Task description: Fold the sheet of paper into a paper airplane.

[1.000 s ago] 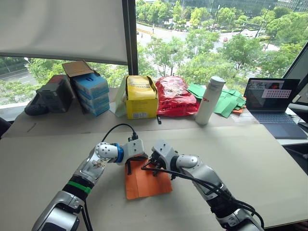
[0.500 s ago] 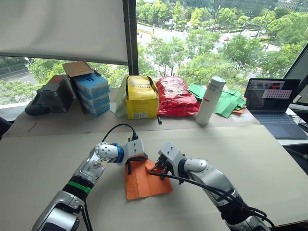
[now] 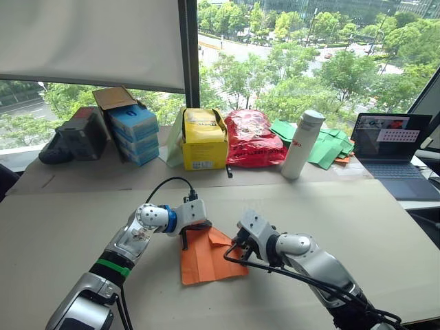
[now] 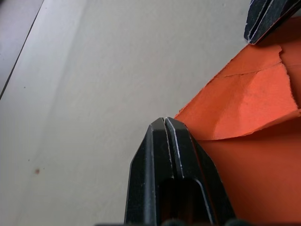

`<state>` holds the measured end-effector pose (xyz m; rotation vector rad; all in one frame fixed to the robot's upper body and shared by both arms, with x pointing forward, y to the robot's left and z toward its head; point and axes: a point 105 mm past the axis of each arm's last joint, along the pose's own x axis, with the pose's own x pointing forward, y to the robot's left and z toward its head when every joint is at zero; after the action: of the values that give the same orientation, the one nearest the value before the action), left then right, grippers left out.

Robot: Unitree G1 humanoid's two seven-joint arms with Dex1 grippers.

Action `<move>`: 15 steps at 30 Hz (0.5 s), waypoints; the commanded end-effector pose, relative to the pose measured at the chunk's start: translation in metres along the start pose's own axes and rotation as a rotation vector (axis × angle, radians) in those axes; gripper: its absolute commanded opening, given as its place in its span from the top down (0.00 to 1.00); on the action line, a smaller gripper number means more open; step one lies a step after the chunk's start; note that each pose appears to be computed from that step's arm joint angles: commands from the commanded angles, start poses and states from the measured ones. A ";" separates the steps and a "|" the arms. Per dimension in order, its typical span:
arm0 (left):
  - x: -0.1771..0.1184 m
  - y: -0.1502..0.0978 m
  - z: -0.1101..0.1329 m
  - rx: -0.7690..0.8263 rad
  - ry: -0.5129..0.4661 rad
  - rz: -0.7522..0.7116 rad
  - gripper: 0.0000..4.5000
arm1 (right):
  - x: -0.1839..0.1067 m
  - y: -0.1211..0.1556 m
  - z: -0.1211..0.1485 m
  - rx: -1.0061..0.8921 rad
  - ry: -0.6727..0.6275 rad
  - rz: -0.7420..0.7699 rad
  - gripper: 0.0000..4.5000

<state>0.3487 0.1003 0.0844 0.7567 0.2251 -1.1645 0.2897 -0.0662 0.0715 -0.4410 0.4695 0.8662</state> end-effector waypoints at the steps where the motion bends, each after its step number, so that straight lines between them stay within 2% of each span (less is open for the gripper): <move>1: -0.002 -0.006 -0.018 -0.021 0.070 -0.022 1.00 | 0.000 0.012 -0.052 0.108 0.202 0.039 0.99; 11: -0.001 -0.005 -0.018 -0.019 0.070 -0.020 1.00 | -0.007 0.014 -0.055 0.118 0.215 0.034 0.99; 15: -0.001 -0.005 -0.017 -0.017 0.066 -0.020 1.00 | -0.011 0.010 -0.041 0.113 0.165 0.009 0.99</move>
<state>0.3489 0.1009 0.0836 0.7566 0.2259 -1.1654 0.2803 -0.0770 0.0719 -0.4364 0.5078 0.8272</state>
